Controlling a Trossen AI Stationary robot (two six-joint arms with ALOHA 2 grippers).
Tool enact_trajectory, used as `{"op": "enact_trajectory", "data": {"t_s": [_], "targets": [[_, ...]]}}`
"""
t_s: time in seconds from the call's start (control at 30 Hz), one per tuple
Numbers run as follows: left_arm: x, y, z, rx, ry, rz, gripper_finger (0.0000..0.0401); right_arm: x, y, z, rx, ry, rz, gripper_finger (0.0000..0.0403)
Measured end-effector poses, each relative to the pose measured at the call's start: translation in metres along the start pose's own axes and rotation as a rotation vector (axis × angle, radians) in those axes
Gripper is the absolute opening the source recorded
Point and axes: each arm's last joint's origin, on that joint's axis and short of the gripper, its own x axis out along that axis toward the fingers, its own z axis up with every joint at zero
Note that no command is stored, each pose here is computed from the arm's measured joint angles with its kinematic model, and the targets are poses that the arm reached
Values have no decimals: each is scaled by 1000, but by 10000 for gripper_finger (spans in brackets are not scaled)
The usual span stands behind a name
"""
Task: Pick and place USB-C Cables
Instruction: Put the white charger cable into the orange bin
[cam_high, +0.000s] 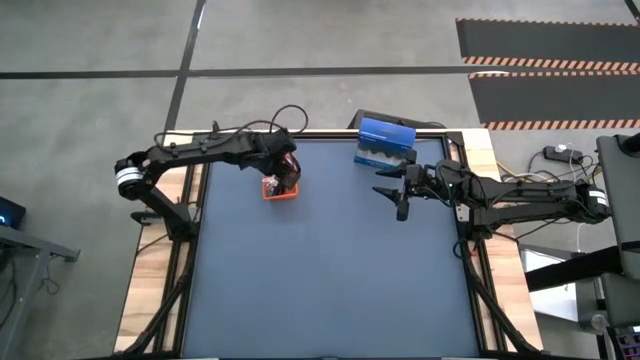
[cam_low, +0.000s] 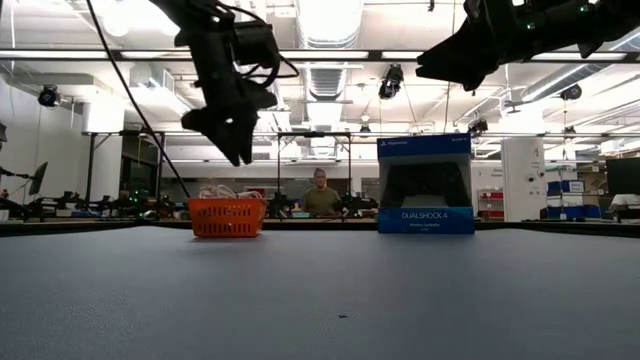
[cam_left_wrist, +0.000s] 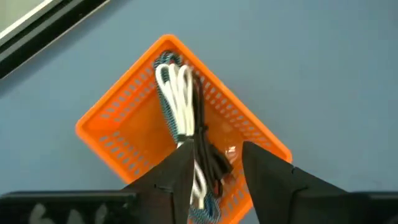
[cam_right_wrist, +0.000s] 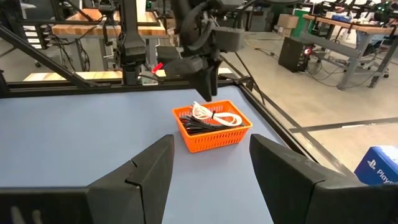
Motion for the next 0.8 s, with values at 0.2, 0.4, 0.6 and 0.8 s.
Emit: {"op": "enact_trajectory", "data": {"t_s": [0.2, 0.4, 0.6, 0.8], "targets": [[17, 1, -10, -4, -2, -2, 68, 0, 0, 0, 0, 1, -1, 203], [33, 5, -22, -57, -1, 40, 26, 0, 0, -1, -13, 7, -17, 203], [38, 11, -27, -103, -26, 139, 5, 0, 0, -1, -9, 7, -17, 203], [29, 8, -20, -110, -64, 120, 2, 0, 0, -1, -10, 7, -17, 203]]}}
